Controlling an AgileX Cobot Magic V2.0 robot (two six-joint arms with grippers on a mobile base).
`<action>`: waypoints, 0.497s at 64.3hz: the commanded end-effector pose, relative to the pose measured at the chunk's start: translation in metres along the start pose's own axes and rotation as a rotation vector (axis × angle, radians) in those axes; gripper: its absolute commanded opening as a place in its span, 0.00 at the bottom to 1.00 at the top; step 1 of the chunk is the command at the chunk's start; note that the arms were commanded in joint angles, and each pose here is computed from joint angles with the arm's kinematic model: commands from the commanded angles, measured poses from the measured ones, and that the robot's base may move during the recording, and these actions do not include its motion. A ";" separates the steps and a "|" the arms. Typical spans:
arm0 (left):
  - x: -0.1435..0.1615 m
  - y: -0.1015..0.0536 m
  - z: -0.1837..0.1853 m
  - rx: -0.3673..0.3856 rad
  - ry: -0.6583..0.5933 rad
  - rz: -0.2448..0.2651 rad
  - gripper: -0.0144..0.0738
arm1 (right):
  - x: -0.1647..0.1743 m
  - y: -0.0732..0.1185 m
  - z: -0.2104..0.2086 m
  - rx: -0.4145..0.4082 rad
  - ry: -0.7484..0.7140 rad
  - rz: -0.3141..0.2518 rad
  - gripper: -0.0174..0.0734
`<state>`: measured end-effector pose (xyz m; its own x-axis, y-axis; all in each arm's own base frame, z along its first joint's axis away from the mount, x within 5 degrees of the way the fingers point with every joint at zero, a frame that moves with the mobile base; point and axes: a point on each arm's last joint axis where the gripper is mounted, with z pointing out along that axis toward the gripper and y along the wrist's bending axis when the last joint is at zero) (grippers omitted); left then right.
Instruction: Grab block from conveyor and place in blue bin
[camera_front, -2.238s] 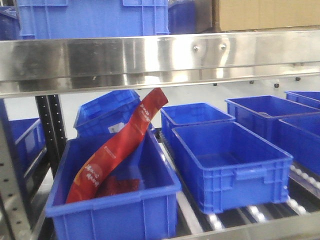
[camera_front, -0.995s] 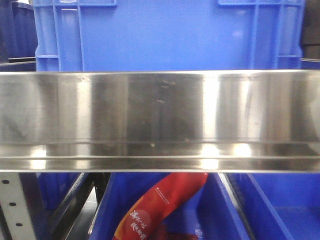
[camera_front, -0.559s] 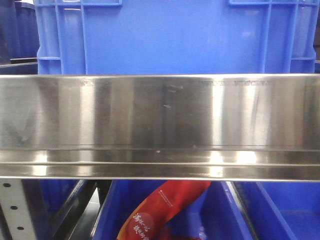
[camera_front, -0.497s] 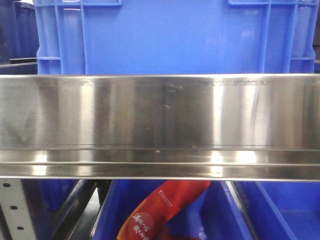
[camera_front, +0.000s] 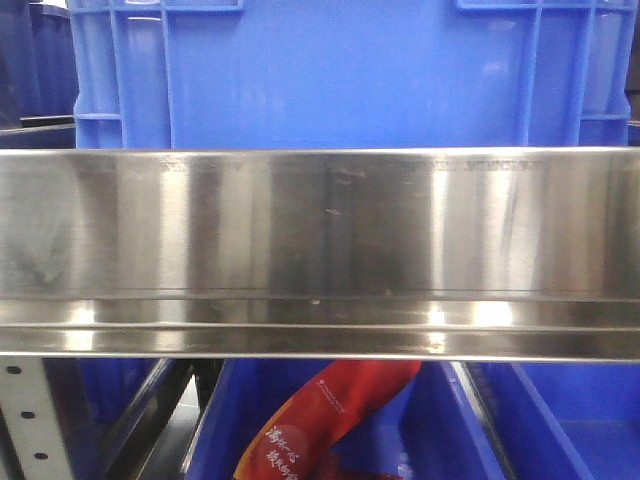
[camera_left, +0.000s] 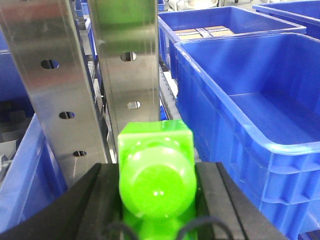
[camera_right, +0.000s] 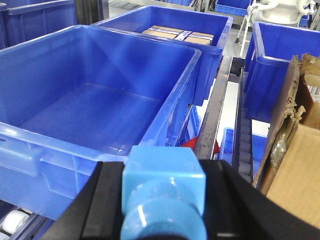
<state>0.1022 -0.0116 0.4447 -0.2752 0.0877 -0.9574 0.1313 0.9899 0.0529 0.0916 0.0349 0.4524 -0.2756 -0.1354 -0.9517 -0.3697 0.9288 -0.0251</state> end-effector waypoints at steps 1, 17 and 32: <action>-0.002 -0.001 -0.001 0.008 -0.022 -0.007 0.04 | -0.003 -0.001 -0.003 0.012 -0.023 -0.011 0.02; -0.002 -0.001 -0.001 0.012 -0.023 -0.010 0.04 | -0.004 -0.001 -0.003 0.012 -0.042 -0.010 0.02; -0.012 -0.018 0.001 0.155 -0.062 0.072 0.04 | -0.010 0.005 -0.003 -0.051 -0.050 0.024 0.02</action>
<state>0.1024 -0.0224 0.4473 -0.2489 0.1242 -0.9605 0.2323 0.9705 0.0653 0.0907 0.0358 0.4541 -0.2705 -0.1250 -0.9546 -0.3778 0.9258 -0.0141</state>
